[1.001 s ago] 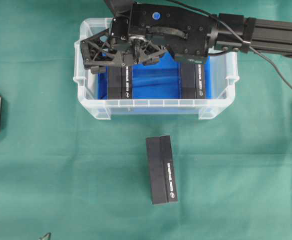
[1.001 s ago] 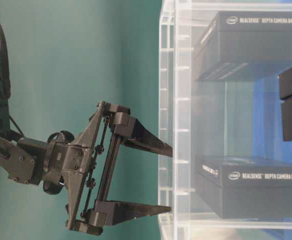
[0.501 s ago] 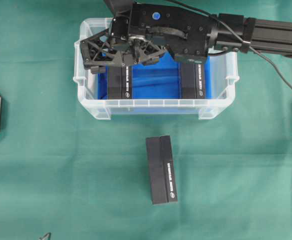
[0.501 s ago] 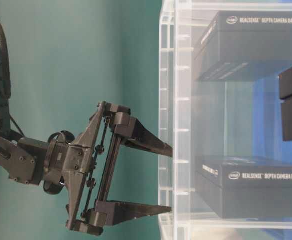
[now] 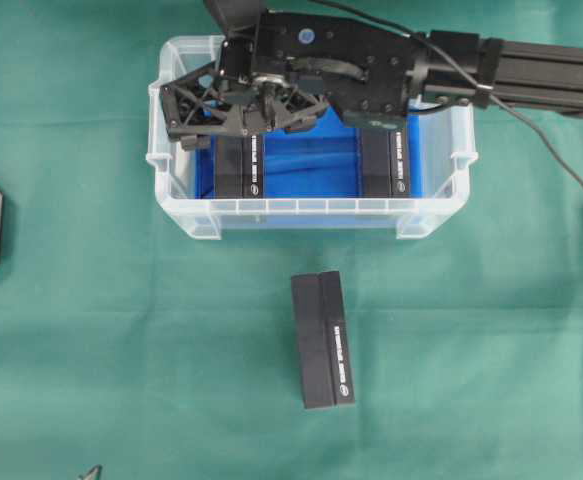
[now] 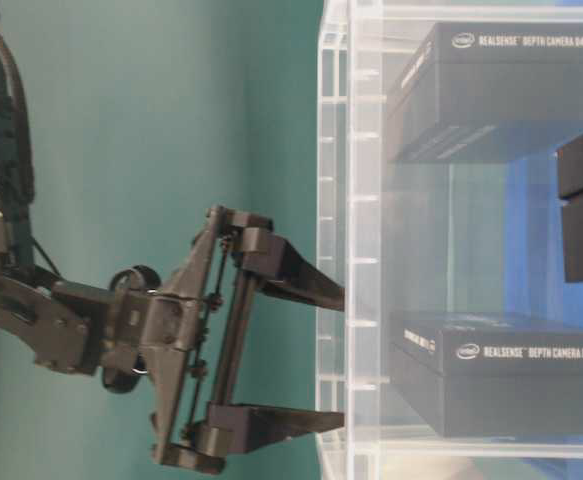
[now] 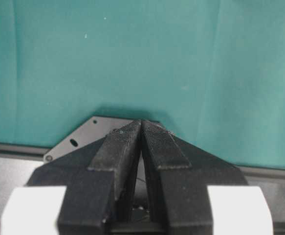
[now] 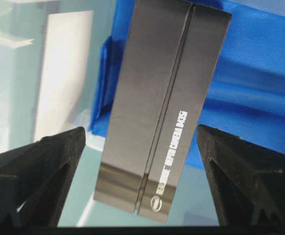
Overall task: Take the box out of the case with the right arm.
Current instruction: 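Lower the right gripper around the left box, then close the right gripper on the left black box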
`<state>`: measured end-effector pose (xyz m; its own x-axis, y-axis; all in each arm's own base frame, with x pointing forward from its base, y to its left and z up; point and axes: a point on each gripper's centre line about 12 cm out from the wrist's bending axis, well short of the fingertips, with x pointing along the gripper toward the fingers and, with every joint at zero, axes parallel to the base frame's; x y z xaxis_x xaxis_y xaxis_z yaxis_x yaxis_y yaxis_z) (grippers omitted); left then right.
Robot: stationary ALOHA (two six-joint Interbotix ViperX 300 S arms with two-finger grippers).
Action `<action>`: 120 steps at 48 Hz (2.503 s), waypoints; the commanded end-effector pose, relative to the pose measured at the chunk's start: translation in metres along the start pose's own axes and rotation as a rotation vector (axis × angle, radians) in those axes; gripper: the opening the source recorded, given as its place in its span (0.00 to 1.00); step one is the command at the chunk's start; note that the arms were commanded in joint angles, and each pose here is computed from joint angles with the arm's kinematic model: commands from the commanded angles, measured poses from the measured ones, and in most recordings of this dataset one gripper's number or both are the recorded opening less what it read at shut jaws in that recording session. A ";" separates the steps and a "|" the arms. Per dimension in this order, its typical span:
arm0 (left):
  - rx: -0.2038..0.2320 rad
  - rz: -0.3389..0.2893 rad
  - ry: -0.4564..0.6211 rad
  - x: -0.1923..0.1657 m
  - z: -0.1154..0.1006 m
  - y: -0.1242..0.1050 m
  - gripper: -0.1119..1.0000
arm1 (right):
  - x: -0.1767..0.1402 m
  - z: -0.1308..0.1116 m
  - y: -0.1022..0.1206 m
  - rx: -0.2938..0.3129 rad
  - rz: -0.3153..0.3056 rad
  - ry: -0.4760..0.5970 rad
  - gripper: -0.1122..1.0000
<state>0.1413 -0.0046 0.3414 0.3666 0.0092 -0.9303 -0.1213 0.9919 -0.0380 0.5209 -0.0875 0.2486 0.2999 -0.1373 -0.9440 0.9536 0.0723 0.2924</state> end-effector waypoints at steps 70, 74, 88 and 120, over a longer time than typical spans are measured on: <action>-0.008 -0.003 -0.023 -0.006 0.005 0.000 0.12 | 0.046 -0.009 -0.004 0.049 -0.042 0.028 0.95; -0.008 -0.003 -0.024 -0.007 0.005 0.000 0.12 | 0.046 -0.011 -0.003 0.054 -0.042 0.035 0.94; -0.008 -0.005 -0.024 -0.007 0.005 0.000 0.12 | 0.046 -0.014 -0.004 0.090 -0.049 0.039 0.74; -0.008 -0.005 -0.024 -0.007 0.005 0.000 0.12 | -0.010 -0.005 0.010 0.093 0.036 0.006 0.72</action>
<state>0.1413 -0.0044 0.3414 0.3666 0.0098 -0.9303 -0.1256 0.9913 -0.0391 0.5312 -0.0845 0.1982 0.2273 -0.1090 -0.9677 0.9724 -0.0291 0.2317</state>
